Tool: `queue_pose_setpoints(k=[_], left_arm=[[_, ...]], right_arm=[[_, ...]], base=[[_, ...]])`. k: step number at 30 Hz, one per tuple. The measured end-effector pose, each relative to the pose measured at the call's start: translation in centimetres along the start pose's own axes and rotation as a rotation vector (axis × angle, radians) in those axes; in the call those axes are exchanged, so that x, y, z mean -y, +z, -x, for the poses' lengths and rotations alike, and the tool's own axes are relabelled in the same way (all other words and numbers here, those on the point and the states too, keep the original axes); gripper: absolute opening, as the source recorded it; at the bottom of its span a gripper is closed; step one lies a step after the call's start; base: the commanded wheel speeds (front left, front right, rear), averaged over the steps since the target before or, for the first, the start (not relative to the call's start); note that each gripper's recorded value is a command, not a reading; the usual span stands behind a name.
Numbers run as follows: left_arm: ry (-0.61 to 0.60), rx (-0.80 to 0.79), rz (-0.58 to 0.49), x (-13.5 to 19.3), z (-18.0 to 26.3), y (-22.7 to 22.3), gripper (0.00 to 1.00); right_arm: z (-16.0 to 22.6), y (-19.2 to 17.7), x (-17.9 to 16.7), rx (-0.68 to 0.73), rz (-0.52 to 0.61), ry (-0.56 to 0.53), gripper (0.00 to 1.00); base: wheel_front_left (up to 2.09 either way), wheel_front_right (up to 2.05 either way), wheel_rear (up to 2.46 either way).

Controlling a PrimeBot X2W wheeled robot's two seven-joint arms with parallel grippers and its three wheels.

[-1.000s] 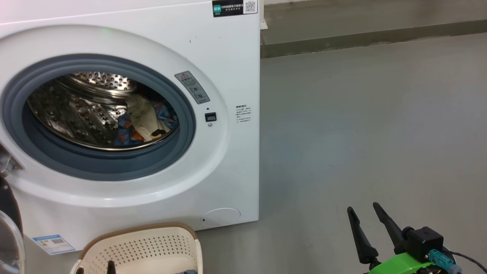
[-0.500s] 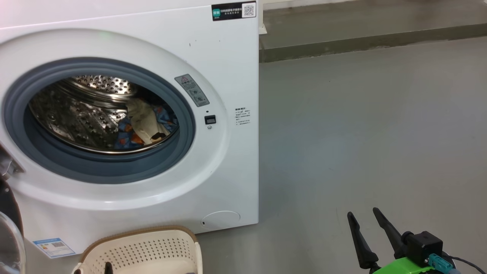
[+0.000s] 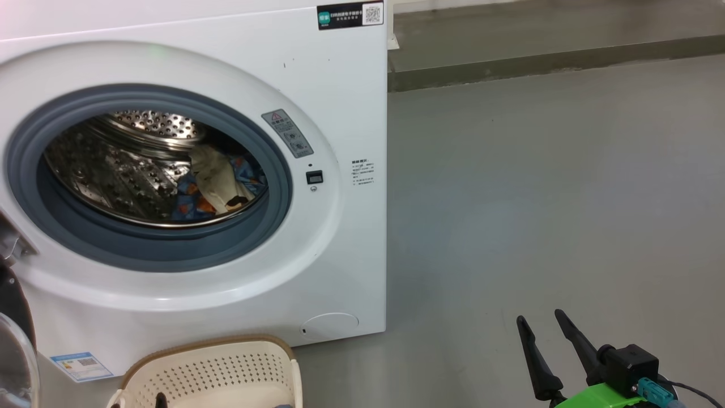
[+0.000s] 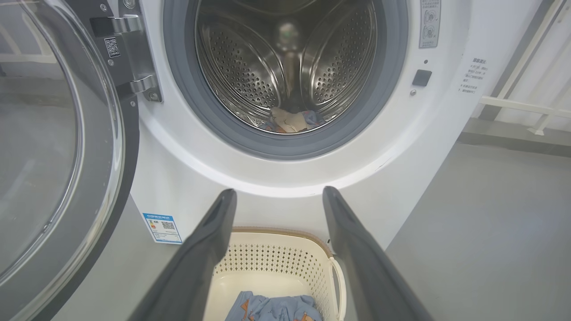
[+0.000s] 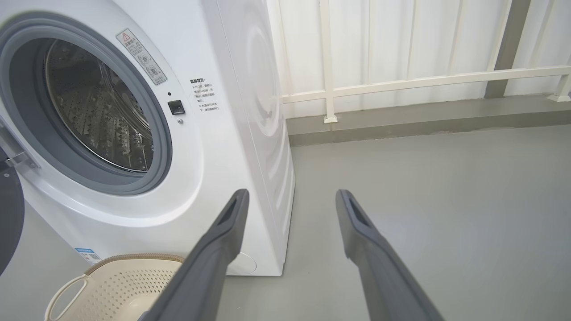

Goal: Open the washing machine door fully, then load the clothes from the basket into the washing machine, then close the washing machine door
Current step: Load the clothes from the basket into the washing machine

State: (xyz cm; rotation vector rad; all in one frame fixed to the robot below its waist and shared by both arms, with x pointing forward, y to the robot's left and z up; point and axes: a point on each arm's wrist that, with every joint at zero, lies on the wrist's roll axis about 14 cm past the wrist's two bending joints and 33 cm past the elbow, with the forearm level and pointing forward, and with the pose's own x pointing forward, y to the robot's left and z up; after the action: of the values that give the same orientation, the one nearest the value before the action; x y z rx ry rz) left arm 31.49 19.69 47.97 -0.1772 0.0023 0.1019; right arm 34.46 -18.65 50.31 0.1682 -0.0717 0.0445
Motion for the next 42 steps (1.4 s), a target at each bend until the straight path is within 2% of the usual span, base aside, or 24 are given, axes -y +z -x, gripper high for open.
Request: queue_pose_setpoints(k=[13,22,42], left_arm=[[-0.005,-0.072,0.014,0.2,-0.1,-2.1,1.00],[-0.014,-0.162,0.017,0.7,-0.5,-4.7,1.00],[-0.096,-0.364,0.055,3.3,-7.2,-12.7,1.00]], right_arm=[[-0.2,-1.0,0.3,-0.031,-0.005,-0.011,1.00],[-0.5,-3.0,1.0,-0.093,-0.005,-0.032,1.00],[-5.3,-7.9,2.4,-0.213,-0.006,-0.056,1.00]], base=[[0.00,0.00,0.00],[0.00,0.00,0.00],[0.00,0.00,0.00]])
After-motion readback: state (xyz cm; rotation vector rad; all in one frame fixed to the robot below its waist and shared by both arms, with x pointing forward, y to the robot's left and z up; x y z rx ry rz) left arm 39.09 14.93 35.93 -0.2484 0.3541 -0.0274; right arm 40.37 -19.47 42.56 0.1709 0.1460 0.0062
